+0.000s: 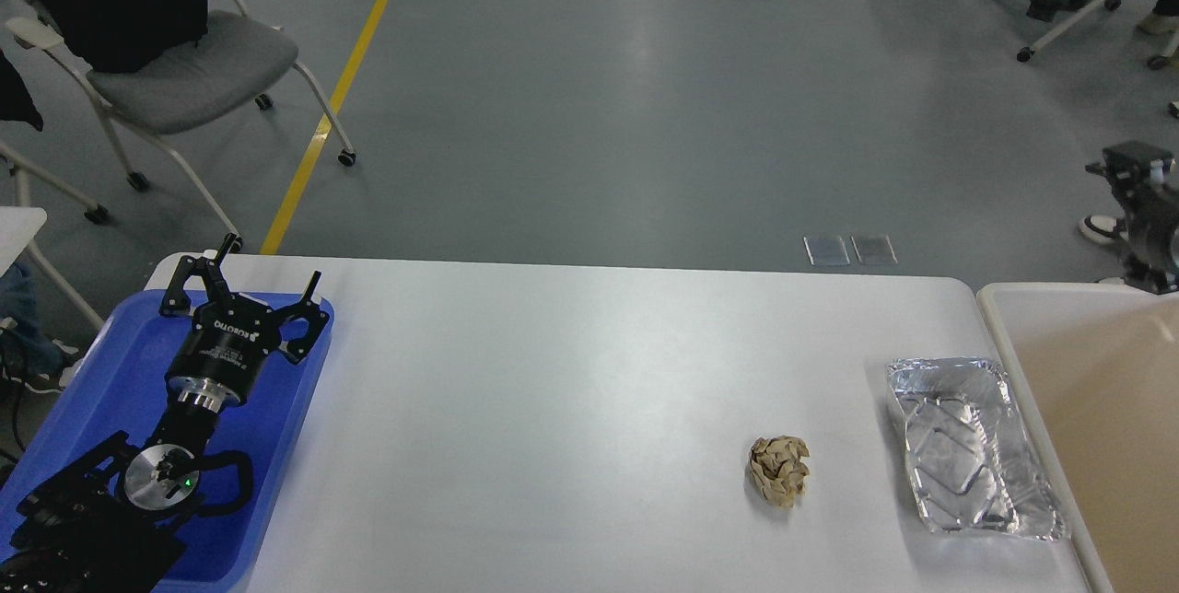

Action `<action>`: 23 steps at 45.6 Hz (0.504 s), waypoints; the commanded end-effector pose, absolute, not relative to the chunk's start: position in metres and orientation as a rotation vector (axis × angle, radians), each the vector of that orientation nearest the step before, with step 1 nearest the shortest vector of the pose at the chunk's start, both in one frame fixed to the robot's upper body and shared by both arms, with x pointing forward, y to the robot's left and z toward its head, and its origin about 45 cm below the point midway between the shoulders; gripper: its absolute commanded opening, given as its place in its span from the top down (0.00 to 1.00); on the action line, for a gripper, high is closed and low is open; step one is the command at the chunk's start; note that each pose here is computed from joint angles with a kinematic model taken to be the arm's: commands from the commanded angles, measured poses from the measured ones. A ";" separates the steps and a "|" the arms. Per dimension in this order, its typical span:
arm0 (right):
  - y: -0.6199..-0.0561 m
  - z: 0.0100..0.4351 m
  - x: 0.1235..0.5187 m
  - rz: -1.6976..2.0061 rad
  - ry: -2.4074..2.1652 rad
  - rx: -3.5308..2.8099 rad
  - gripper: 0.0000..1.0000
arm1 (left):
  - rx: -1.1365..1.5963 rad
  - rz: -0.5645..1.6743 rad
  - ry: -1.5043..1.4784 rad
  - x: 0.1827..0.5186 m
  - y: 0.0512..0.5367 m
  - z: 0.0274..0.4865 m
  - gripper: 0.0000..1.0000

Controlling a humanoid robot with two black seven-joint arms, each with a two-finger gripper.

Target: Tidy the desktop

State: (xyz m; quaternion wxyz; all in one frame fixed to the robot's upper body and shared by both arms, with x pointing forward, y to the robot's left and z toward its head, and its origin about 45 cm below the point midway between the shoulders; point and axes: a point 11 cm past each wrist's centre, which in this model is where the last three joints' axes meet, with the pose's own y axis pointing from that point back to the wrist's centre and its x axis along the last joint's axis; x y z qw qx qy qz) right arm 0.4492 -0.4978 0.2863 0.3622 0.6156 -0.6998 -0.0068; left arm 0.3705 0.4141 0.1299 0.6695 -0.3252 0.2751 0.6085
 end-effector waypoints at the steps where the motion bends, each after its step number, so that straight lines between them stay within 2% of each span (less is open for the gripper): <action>1: -0.441 0.328 0.477 0.221 -1.563 1.618 0.00 | -0.733 1.371 0.620 0.371 0.414 0.130 0.01; 23: -0.366 0.350 0.465 0.309 -1.251 1.685 0.00 | -0.733 1.369 0.621 0.371 0.414 0.130 0.01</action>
